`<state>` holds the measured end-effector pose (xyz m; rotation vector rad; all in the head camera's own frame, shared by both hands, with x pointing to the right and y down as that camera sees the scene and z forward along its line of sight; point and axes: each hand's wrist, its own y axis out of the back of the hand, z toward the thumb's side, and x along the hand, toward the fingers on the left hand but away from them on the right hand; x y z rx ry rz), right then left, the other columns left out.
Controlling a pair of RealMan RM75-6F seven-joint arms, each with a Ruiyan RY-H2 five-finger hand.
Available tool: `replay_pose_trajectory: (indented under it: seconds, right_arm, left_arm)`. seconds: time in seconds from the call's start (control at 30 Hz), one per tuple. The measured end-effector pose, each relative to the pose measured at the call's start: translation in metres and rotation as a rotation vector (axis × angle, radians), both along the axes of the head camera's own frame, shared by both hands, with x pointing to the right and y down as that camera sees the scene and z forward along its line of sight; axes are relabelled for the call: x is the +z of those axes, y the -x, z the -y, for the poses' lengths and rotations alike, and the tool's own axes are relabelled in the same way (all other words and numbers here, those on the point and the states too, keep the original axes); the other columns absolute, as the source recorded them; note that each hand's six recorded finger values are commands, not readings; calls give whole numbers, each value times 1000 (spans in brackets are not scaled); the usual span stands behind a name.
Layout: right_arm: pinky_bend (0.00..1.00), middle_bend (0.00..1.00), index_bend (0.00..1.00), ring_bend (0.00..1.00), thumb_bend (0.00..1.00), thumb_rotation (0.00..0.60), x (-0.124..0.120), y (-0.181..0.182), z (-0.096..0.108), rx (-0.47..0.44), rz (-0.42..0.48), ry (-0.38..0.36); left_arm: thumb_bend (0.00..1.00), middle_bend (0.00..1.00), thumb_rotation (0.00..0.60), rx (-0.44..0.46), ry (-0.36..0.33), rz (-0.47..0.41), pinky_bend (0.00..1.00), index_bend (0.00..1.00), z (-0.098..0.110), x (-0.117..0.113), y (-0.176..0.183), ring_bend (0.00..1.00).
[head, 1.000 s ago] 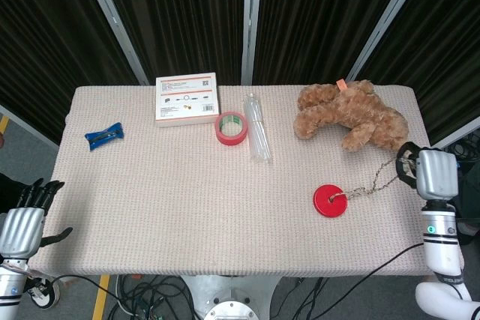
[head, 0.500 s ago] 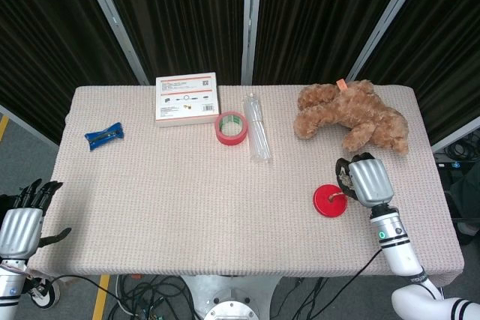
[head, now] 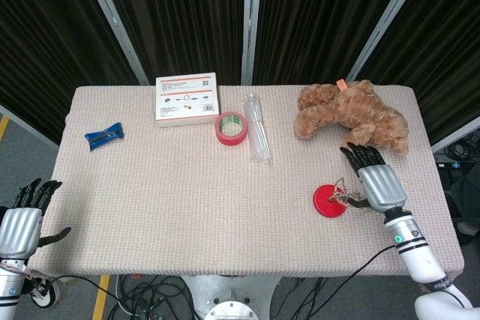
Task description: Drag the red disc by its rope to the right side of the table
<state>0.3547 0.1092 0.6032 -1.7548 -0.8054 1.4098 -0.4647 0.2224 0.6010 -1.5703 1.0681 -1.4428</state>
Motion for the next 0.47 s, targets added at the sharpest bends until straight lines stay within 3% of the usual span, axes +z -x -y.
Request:
replay_pose_trajectory:
  seconds: [0.27, 0.37, 0.47]
  right_arm:
    - [0, 0, 0, 0, 0, 600, -23, -57, -17, 178, 73, 4]
    - [0, 0, 0, 0, 6, 600, -31, -81, -31, 214, 64, -49]
    - [0, 0, 0, 0, 26, 600, -35, -105, -52, 215, -2, -123]
  left_arm:
    - [13, 134, 600, 10, -5, -3, 122, 139, 2, -1, -6, 24]
    - [13, 134, 600, 12, -14, -5, 122, 139, 4, -4, -8, 24]
    - [13, 134, 600, 16, -17, -2, 122, 139, 5, -5, -8, 24]
